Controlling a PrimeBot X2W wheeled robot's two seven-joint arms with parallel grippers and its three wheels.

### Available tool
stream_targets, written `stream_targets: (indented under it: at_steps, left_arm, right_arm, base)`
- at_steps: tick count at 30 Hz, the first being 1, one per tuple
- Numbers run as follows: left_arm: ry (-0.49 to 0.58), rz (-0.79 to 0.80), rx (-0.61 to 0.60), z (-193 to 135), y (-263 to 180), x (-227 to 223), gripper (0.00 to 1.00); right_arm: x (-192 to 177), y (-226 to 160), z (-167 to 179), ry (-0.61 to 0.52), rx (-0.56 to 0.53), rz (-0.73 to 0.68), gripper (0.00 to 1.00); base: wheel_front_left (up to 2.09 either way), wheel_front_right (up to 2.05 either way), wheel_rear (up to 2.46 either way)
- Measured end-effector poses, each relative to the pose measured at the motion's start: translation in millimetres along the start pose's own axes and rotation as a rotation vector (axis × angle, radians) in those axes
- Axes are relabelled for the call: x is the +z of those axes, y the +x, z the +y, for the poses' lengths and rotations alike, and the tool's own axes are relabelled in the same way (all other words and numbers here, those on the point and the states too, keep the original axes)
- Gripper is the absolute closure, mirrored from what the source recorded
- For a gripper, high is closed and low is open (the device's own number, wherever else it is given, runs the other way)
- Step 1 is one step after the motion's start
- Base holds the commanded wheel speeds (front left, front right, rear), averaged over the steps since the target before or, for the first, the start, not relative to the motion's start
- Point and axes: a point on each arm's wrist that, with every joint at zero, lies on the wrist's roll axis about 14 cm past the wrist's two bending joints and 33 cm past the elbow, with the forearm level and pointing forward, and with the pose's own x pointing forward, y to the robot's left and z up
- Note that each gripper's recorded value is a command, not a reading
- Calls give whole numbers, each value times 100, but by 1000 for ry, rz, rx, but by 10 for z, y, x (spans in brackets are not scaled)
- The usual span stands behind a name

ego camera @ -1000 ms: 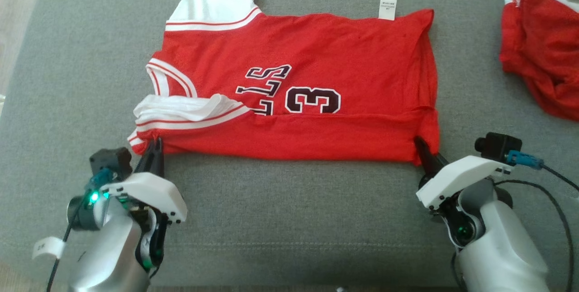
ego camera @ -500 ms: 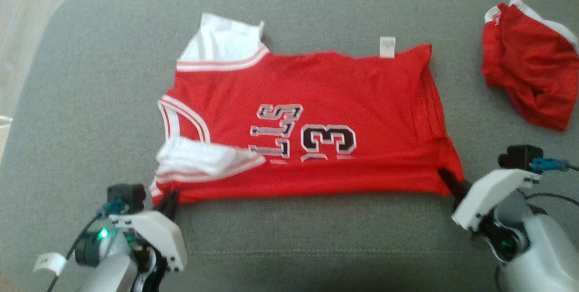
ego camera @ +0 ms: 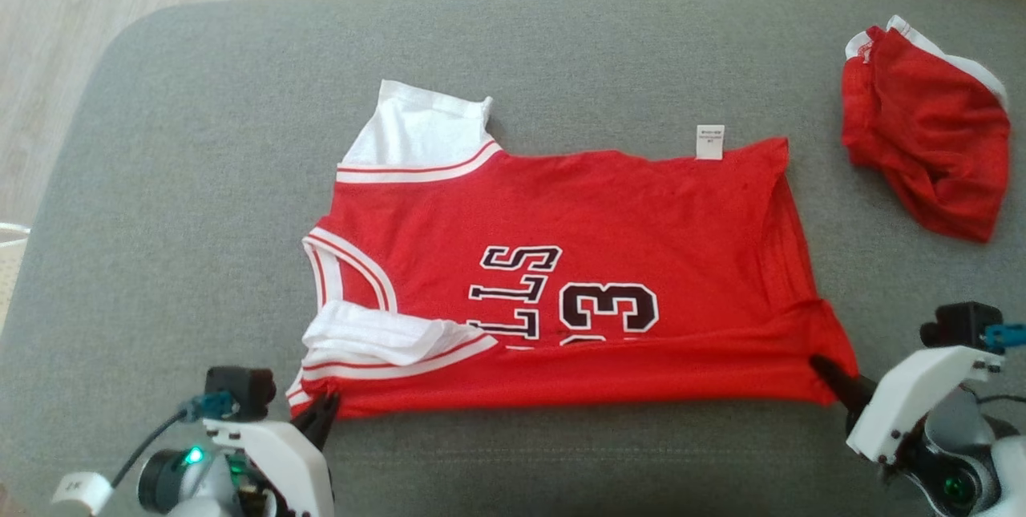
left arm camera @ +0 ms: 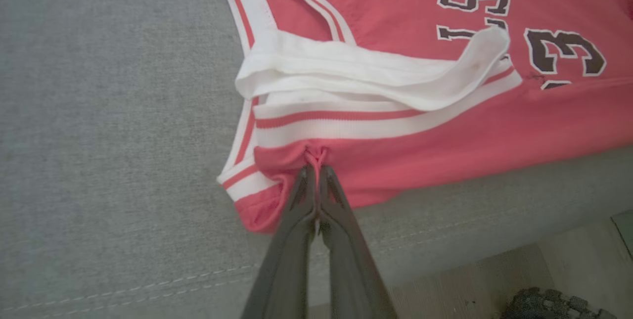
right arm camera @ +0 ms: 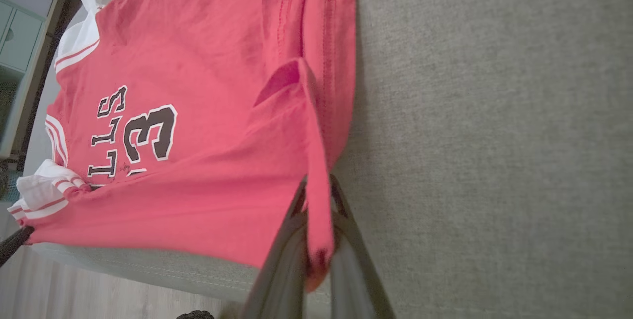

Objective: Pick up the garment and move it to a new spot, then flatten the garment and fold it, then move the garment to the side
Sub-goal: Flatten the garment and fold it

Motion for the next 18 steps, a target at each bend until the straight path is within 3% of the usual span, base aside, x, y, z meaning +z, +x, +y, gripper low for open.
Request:
stream_targets:
  at_steps: [3, 4, 5, 6, 12, 18]
  left_arm:
    - [-1, 6, -7, -32, -8, -13, 100]
    - [-1, 3, -4, -38, -1, 1, 85]
    - [0, 1, -4, -45, 1, 9, 13]
    - [0, 0, -4, -49, 4, 14, 0]
    - [-10, -63, 17, -19, 14, 138, 0]
    - [-67, -324, 48, 18, -36, 675, 0]
  right_arm:
    - [9, -21, 15, 19, 2, -18, 100]
    - [26, -24, 42, 33, 6, -37, 39]
    - [41, -23, 62, 41, 11, -45, 0]
    - [68, -26, 81, 47, 14, -58, 0]
    - [369, -109, 102, 34, 8, -208, 0]
    - [878, -337, 370, -13, 69, -502, 0]
  base:
    - [0, 0, 0]
    - [0, 0, 0]
    - [0, 0, 0]
    - [0, 0, 0]
    - [0, 0, 0]
    - [0, 0, 0]
